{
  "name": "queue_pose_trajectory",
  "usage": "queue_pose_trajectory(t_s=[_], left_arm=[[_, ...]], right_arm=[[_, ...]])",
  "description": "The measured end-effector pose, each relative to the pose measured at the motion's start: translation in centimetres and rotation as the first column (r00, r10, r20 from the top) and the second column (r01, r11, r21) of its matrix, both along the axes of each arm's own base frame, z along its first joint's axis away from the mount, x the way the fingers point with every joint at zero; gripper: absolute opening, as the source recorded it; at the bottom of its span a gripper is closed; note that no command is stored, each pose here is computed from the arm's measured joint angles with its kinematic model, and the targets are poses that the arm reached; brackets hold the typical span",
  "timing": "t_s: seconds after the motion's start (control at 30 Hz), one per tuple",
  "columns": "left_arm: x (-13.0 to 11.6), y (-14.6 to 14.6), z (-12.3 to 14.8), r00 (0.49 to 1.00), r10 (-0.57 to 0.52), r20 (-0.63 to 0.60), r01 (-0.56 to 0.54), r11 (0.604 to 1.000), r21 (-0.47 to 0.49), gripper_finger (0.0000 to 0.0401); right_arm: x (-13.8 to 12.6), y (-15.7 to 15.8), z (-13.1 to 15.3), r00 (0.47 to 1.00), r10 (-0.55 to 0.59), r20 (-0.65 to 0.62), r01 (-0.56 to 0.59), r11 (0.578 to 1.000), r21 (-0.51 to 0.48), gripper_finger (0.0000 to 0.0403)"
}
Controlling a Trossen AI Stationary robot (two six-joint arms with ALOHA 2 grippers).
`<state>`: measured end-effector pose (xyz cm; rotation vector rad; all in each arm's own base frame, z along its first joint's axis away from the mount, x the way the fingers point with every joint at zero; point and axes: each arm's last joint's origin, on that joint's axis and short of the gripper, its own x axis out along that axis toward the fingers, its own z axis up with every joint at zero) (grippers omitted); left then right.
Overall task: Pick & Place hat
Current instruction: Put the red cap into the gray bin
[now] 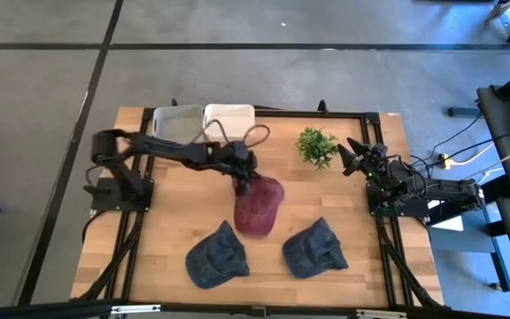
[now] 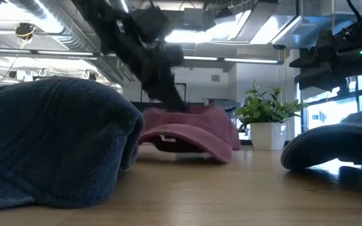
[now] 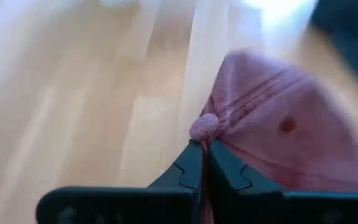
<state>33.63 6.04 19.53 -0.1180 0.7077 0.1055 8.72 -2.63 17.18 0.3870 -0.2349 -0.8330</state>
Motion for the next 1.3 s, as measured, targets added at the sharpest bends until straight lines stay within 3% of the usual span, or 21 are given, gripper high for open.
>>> queue_pose_trajectory(t_s=[0.3,0.43,0.6,0.83,1.1,1.3], left_arm=[[-6.0,-0.2,9.4,0.98,0.016,0.196,-0.03,0.997,0.071,0.0004],[-8.9,0.2,12.2,0.967,-0.013,0.255,-0.037,0.981,0.193,0.0004],[-12.8,1.5,14.2,0.961,0.087,0.263,-0.167,0.939,0.3,0.0005],[-17.8,3.3,15.2,0.937,0.291,0.195,-0.348,0.837,0.423,0.0005],[-20.9,5.7,15.5,0.884,0.462,0.07,-0.386,0.638,0.667,0.0004],[-21.8,7.5,15.0,0.857,0.515,-0.009,-0.357,0.607,0.71,0.0004]], right_arm=[[0.0,0.0,0.0,1.0,-0.001,-0.004,0.001,1.0,-0.003,0.0314],[0.0,0.0,0.0,1.0,-0.002,-0.019,0.002,1.0,-0.016,0.0314],[0.0,0.0,0.0,1.0,-0.002,-0.017,0.001,1.0,-0.014,0.0314],[0.0,0.0,0.0,1.0,-0.002,-0.016,0.002,1.0,-0.013,0.0314],[0.0,0.0,0.0,1.0,-0.002,-0.015,0.001,1.0,-0.012,0.0314],[0.0,0.0,0.0,1.0,-0.001,-0.015,0.001,1.0,-0.012,0.0314]])
